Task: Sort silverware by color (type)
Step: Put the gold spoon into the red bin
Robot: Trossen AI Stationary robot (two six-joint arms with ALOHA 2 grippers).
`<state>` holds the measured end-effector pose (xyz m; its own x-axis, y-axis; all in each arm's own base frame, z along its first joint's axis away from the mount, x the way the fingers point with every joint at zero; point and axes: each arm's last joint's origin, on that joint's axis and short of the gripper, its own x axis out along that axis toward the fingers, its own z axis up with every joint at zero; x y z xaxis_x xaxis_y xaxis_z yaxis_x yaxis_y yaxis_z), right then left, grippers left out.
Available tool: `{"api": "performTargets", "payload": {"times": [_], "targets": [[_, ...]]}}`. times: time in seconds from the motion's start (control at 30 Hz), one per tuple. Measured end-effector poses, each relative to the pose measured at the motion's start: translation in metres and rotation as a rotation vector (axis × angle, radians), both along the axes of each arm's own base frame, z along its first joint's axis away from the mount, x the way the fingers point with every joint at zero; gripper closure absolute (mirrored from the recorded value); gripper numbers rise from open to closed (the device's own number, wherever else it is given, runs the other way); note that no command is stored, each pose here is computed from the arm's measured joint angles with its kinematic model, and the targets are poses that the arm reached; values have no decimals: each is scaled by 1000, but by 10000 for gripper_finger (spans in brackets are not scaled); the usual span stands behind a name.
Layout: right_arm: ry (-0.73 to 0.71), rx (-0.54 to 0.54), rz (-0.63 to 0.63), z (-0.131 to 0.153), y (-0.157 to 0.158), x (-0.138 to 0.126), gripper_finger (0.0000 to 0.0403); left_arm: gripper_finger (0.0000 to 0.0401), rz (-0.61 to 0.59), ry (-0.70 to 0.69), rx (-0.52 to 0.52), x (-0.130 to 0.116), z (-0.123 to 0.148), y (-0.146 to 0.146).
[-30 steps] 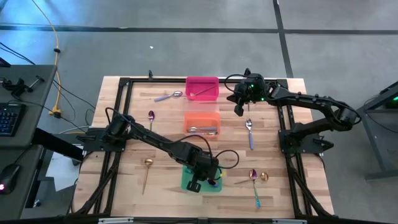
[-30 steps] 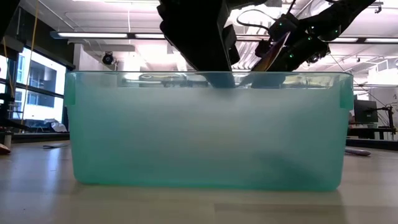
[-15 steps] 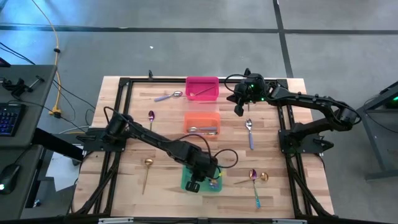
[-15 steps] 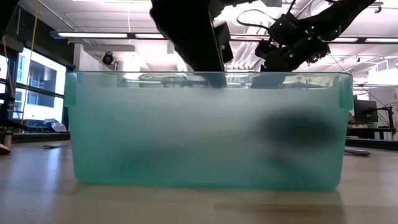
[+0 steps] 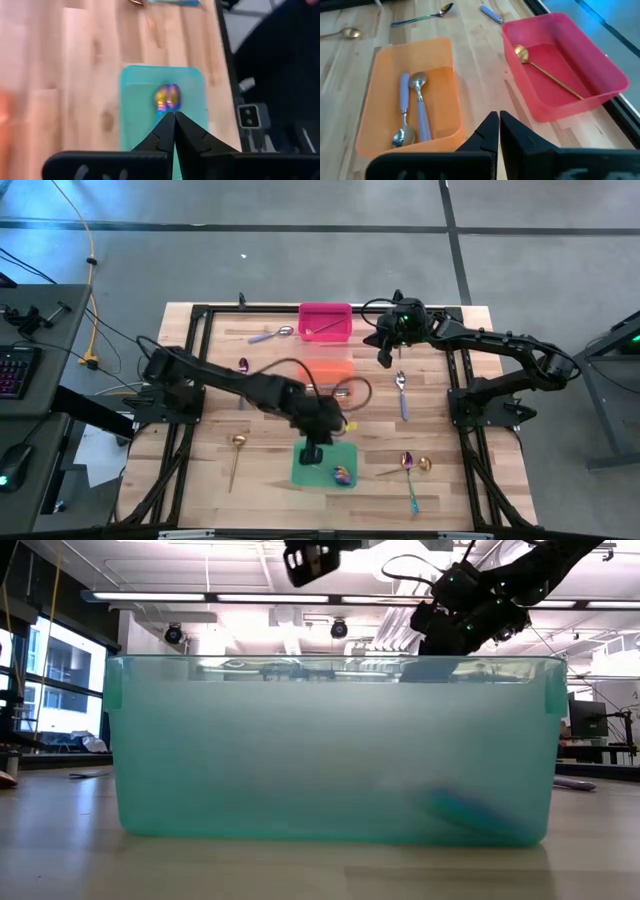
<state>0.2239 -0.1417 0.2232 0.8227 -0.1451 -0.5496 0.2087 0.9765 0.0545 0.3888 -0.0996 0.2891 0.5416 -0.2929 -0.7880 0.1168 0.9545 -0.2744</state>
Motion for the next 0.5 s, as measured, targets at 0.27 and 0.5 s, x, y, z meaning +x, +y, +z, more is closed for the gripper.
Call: {"api": "performTargets", "payload": {"times": [0.27, 0.5], "targets": [[-82, 13, -31, 7, -2, 4, 403, 401, 175, -91, -19, -28, -4, 38], [-102, 65, -79, 8, -3, 4, 403, 401, 322, -228, -11, -62, -19, 80]]}}
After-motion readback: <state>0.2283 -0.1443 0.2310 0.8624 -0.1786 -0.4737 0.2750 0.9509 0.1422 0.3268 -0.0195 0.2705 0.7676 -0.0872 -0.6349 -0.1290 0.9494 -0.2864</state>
